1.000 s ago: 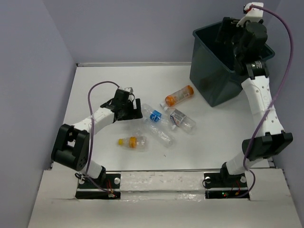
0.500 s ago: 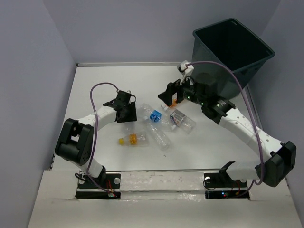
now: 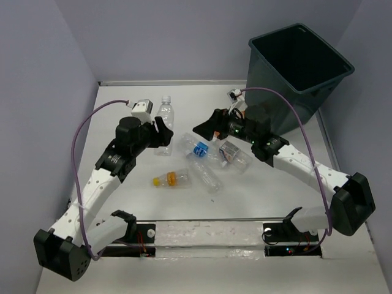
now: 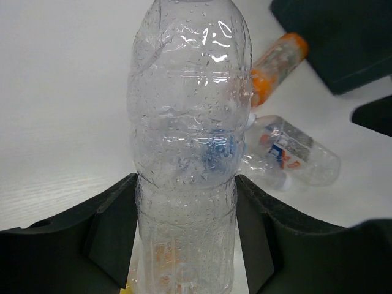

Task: Put the plastic bottles in the bin

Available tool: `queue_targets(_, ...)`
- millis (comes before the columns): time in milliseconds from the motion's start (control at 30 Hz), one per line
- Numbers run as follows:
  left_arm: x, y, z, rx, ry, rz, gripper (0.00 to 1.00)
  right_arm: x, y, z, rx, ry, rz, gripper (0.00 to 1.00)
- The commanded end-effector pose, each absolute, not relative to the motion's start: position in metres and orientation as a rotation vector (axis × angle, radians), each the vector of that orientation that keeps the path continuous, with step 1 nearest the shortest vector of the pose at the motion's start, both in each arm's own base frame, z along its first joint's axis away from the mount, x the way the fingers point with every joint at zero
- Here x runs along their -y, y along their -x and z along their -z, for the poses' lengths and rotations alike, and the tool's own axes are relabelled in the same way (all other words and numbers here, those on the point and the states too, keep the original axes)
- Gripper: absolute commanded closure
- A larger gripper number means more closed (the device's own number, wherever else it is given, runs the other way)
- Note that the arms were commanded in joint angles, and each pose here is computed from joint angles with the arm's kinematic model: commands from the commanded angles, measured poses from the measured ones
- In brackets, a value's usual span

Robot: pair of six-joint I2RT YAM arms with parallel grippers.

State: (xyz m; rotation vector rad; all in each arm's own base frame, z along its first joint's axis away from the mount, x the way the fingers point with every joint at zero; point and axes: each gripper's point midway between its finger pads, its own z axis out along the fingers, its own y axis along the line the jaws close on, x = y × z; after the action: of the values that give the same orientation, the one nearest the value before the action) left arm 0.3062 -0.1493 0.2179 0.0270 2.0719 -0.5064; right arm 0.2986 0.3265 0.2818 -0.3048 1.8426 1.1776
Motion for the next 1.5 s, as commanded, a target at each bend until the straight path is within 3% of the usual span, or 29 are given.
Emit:
queue_targets(0, 0.175, -0.279, -0.232, -1.988, -0.22, 0.694, 0.52, -0.358, -0.285, -0.332, -1.66, 0.335, -1.442, 0.03)
queue_targets(533, 0.221, -0.229, -0.253, -1.825, -0.509, 0.965, 0.52, -0.402, -0.299, -0.312, -1.706, 0.418, -1.546, 0.02)
queue_targets(600, 0.222, -0.228, -0.252, -1.822, -0.522, 0.964, 0.47, -0.403, -0.298, -0.318, -1.685, 0.427, -1.561, 0.11)
queue_targets(633, 0.222, -0.227, -0.254, -1.814, -0.528, 0.964, 0.36, -0.403, -0.301, -0.324, -1.671, 0.414, -1.552, 0.19)
queue_targets(667, 0.22, -0.228, -0.256, -1.807, -0.523, 0.948, 0.29, -0.4, -0.301, -0.332, -1.651, 0.405, -1.544, 0.43)
queue_targets(733, 0.214, -0.231, -0.261, -1.789, -0.497, 0.91, 0.13, -0.394, -0.309, -0.344, -1.634, 0.372, -1.478, 0.68)
queue_targets(800, 0.209, -0.229, -0.268, -1.758, -0.482, 0.892, 0.01, -0.384, -0.316, -0.363, -1.595, 0.353, -1.383, 0.69)
queue_targets(1067, 0.189, -0.226, -0.285, -1.689, -0.39, 0.821, 0.01, -0.246, -0.401, -0.456, -1.465, 0.109, -1.019, 0.73)
queue_targets(1200, 0.176, -0.237, -0.275, -1.749, -0.306, 0.735, 0.01, -0.12, -0.438, -0.542, -1.304, -0.093, -0.481, 0.73)
queue_targets(1333, 0.167, -0.24, -0.273, -1.764, -0.259, 0.688, 0.01, -0.028, -0.452, -0.577, -1.224, -0.261, -0.037, 0.73)
queue_targets(1467, 0.161, -0.241, -0.273, -1.766, -0.239, 0.659, 0.01, 0.027, -0.471, -0.576, -1.224, -0.311, 0.216, 0.73)
